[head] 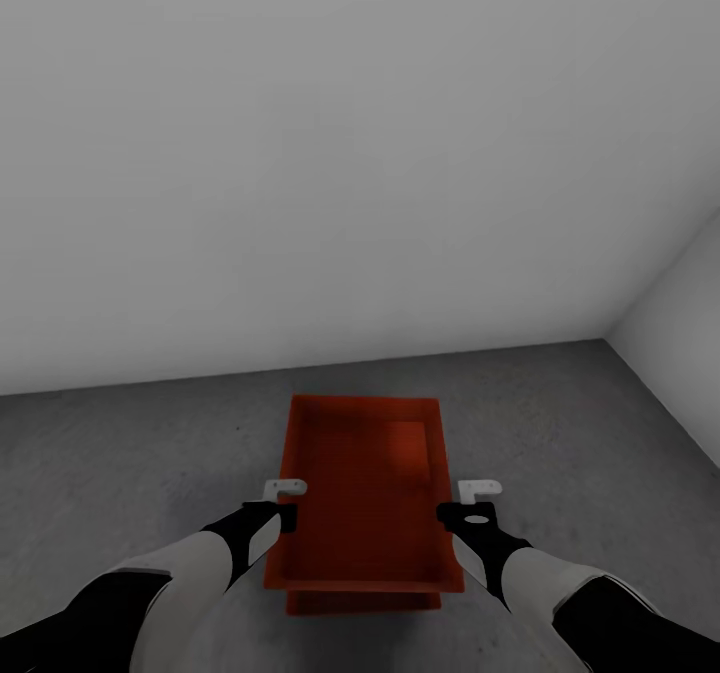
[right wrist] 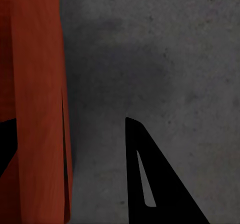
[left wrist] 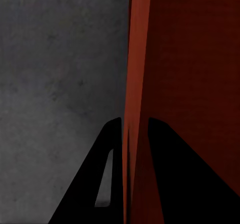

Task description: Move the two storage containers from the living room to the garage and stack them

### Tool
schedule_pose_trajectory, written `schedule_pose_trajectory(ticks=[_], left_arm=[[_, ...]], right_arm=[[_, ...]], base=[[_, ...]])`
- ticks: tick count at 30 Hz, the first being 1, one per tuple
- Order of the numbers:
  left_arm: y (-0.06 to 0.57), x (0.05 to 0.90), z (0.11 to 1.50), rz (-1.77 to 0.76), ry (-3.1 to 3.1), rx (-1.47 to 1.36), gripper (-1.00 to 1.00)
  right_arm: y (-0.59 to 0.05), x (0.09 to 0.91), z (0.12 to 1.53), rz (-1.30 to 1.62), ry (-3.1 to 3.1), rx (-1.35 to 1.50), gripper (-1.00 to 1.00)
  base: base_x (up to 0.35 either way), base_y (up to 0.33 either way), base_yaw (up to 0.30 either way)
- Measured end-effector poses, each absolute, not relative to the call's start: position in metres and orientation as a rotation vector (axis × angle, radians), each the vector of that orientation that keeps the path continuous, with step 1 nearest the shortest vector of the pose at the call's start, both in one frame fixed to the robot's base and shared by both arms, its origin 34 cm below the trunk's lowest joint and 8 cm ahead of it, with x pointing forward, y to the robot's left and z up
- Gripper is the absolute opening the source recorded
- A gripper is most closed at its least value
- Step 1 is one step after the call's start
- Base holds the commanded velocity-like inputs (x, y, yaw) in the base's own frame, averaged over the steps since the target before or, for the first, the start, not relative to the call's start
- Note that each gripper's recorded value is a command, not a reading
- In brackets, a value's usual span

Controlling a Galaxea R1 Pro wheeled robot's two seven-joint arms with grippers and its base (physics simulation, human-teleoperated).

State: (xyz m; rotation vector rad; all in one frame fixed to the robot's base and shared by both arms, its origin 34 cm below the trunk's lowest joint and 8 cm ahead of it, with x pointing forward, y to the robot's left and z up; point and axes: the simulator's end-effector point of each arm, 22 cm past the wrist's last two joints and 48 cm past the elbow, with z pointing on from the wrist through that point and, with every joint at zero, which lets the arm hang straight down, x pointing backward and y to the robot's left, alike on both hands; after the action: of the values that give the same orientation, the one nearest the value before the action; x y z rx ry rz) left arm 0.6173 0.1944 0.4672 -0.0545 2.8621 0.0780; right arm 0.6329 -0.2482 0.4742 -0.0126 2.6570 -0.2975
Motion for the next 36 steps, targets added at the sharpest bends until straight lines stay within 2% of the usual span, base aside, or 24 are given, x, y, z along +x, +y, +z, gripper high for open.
schedule_pose_trajectory(ticks=[36], left_arm=[[0.1946,0.6106,0.4585,0.079,2.880,-0.054,-1.00]], right_arm=[[-0.2480,0.6264,0.4653,-0.299,2.676,-0.016,-1.00]], base=[[0.000,0.000,0.000]])
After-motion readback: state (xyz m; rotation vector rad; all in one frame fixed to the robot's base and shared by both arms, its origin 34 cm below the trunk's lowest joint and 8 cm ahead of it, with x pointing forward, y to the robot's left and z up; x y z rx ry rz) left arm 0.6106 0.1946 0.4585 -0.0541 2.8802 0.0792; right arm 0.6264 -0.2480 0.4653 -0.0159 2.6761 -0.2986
